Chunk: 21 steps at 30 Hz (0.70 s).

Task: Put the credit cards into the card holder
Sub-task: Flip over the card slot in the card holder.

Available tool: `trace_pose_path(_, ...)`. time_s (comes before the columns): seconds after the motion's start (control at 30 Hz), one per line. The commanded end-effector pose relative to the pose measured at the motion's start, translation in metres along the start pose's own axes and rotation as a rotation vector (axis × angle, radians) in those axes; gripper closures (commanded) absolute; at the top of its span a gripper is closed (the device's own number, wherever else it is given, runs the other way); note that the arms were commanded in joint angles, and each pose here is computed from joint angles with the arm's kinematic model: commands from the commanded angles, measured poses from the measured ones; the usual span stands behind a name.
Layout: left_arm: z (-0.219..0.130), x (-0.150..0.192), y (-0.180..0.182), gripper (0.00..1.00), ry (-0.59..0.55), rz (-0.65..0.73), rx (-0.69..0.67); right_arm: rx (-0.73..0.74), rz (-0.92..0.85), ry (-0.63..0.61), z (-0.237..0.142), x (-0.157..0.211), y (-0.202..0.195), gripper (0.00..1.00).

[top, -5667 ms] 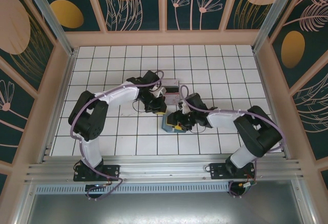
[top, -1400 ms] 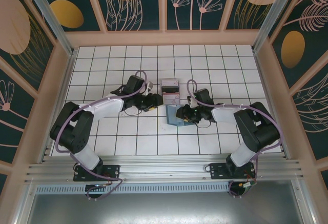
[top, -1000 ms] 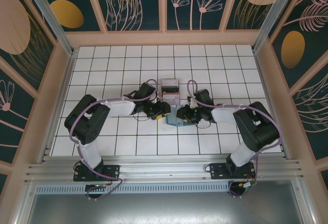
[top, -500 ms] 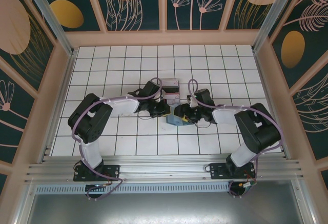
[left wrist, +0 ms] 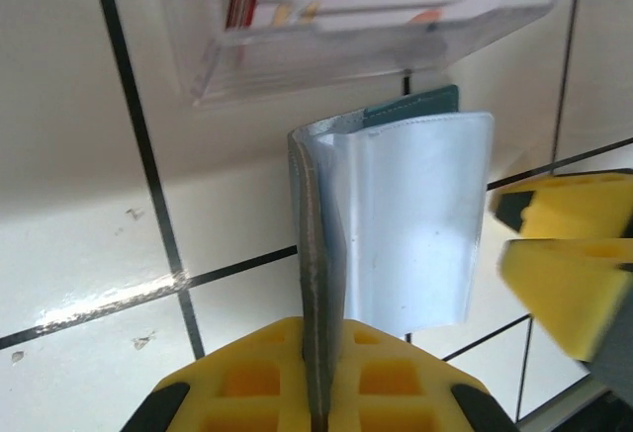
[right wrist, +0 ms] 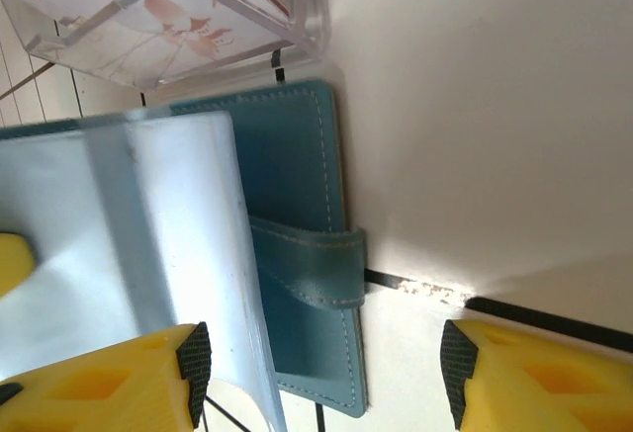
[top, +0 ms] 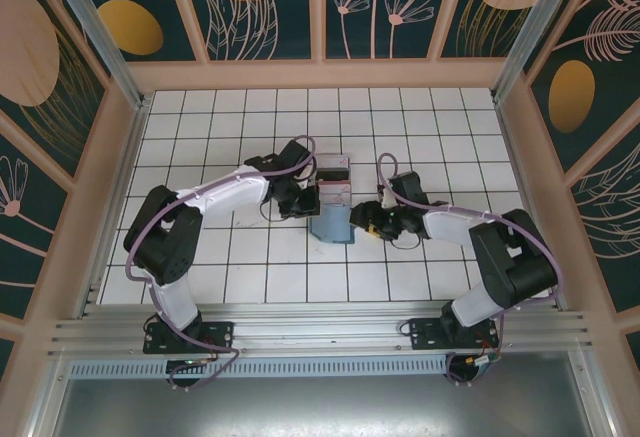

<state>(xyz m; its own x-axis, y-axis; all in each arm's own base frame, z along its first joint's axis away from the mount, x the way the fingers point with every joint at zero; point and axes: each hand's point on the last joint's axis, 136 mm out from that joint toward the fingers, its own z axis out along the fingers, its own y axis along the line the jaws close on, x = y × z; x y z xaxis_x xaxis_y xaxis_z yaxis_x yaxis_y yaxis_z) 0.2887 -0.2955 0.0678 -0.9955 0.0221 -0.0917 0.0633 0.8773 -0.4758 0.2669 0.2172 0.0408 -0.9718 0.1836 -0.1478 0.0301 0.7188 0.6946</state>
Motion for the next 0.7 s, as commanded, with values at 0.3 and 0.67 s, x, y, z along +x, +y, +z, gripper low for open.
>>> trace_pose_path(0.3, 0.009, 0.012, 0.01, 0.59, 0.001, -0.048, 0.103, 0.06, -0.181, -0.14, -0.038, -0.077, 0.013, 0.33)
trace_pose_path(0.67, -0.005, -0.005, 0.021, 0.5, -0.057, -0.051, 0.074, 0.092, -0.403, -0.142, -0.014, -0.138, 0.03, 0.24)
